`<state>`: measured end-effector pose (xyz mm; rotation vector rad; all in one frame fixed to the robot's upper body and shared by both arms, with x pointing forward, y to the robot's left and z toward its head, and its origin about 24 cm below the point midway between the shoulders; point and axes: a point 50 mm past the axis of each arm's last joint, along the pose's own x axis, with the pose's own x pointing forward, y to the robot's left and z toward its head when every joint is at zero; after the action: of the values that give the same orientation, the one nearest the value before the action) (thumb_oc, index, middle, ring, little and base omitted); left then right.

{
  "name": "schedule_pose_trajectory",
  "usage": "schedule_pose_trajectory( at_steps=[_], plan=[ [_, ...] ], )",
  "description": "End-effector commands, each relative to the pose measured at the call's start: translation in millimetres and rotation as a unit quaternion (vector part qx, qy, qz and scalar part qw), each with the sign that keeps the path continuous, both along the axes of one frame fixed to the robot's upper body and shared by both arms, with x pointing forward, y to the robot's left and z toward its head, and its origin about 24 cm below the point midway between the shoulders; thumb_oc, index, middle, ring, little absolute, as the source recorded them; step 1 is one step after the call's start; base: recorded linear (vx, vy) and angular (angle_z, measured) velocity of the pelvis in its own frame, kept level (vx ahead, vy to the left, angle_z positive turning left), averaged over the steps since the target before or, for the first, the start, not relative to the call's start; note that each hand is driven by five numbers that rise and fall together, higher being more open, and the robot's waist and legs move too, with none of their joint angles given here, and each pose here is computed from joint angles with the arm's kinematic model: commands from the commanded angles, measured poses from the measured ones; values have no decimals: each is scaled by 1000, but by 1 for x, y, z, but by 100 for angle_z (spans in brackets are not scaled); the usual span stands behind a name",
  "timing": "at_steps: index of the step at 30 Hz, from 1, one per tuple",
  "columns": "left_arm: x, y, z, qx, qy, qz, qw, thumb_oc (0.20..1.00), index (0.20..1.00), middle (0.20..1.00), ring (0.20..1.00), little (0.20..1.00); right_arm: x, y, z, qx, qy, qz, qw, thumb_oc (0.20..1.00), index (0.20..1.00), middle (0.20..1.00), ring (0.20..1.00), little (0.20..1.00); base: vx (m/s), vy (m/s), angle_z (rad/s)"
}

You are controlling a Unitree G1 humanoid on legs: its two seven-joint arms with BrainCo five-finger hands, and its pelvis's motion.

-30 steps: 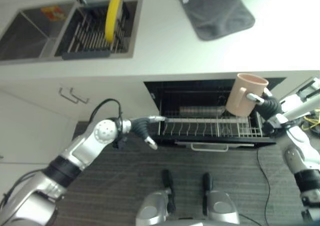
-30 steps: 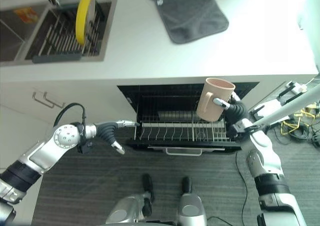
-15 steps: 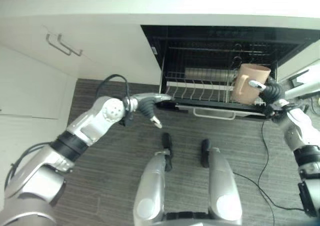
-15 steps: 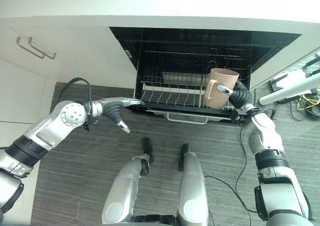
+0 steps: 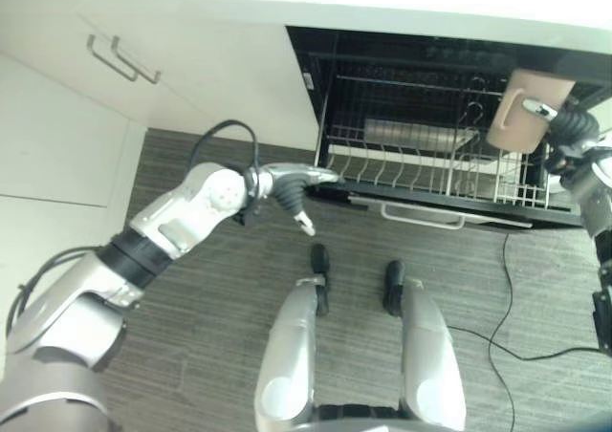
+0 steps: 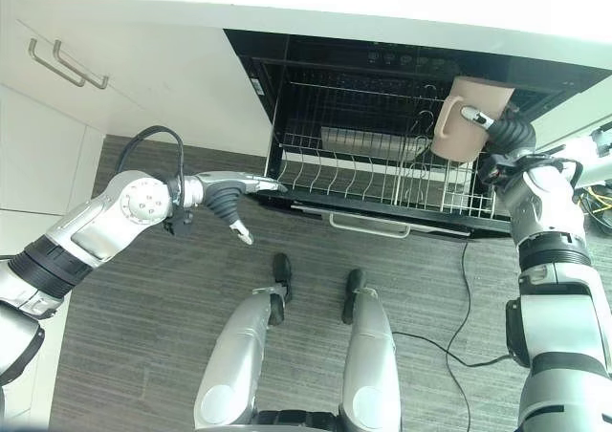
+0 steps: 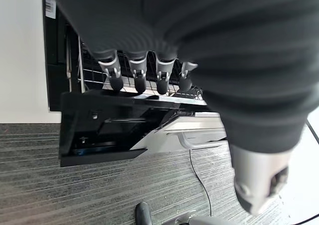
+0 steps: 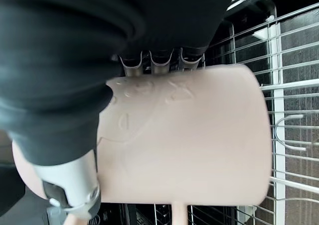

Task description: Place the dishes in the dishwasher.

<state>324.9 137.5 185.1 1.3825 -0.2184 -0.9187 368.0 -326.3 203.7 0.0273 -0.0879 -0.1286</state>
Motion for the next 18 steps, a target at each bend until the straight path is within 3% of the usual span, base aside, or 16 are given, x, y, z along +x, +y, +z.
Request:
schedule_pose_trajectory(
  at_steps=[1,18],
  plan=[
    [-9,-9,6,-13,5,-38,999,1000,1000,1000,1000,1000,0,-5,33,-26,-40,-23,999,200,200,200,200,200,58,11,-1],
    [-9,-14,18,0,2,-57,998,1000,1000,1000,1000,1000,8,-9,44,-39,52,-70,995,200,200,200,200,200,54,1,0]
  ],
)
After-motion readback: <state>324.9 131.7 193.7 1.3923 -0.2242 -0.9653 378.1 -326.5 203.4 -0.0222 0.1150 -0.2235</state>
